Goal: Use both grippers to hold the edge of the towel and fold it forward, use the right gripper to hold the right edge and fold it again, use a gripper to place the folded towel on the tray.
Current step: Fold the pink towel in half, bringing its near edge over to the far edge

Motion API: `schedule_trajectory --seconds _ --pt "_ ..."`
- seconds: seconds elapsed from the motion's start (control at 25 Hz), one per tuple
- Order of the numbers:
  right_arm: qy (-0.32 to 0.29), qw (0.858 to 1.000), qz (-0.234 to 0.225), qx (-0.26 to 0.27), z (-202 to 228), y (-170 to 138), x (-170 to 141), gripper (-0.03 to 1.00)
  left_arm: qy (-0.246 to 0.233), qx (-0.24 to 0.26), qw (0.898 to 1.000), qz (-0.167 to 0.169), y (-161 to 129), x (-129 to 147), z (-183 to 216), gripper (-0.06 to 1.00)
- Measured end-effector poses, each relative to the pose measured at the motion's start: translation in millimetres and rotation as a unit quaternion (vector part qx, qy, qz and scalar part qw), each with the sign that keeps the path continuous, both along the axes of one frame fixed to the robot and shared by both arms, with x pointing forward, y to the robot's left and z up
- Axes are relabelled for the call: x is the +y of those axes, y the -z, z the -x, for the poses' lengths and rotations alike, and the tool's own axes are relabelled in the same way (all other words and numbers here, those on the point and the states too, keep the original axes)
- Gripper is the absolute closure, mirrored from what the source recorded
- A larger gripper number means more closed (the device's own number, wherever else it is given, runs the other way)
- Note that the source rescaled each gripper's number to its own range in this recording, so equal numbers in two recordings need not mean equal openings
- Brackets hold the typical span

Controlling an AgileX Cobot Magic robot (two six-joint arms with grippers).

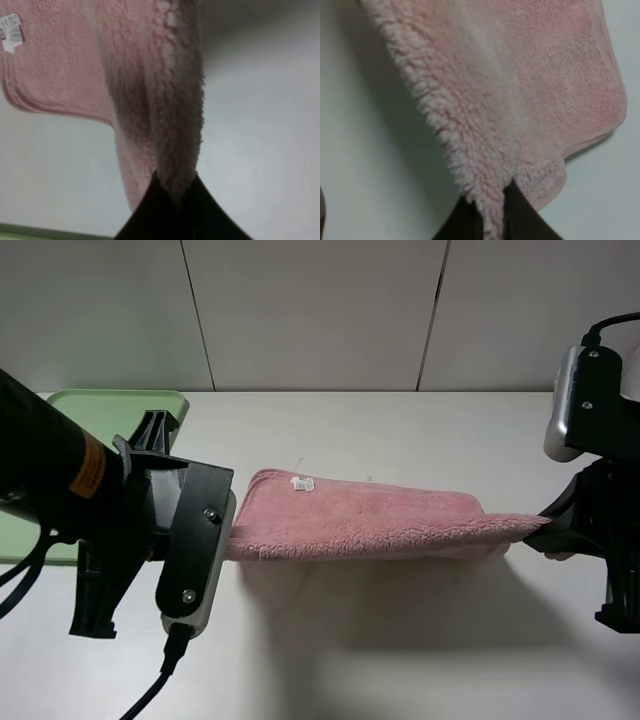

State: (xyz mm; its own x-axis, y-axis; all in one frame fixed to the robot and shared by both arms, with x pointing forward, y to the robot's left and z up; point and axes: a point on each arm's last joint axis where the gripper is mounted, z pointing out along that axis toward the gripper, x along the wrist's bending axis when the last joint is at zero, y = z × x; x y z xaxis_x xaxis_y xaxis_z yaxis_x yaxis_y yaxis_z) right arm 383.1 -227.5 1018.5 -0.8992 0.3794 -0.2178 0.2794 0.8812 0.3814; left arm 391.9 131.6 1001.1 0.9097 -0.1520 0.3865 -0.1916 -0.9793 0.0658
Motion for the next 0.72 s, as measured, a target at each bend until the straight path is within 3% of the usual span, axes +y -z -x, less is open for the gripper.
schedule_trajectory --seconds 0.24,0.72 --pt "0.016 1.000 -0.001 0.019 -6 7 3 0.97 -0.008 -0.028 1.000 -0.006 -1 2 -6 0.94" --pt "0.030 0.998 0.010 0.048 -28 31 10 0.97 -0.040 -0.011 0.999 -0.023 24 1 -32 0.94"
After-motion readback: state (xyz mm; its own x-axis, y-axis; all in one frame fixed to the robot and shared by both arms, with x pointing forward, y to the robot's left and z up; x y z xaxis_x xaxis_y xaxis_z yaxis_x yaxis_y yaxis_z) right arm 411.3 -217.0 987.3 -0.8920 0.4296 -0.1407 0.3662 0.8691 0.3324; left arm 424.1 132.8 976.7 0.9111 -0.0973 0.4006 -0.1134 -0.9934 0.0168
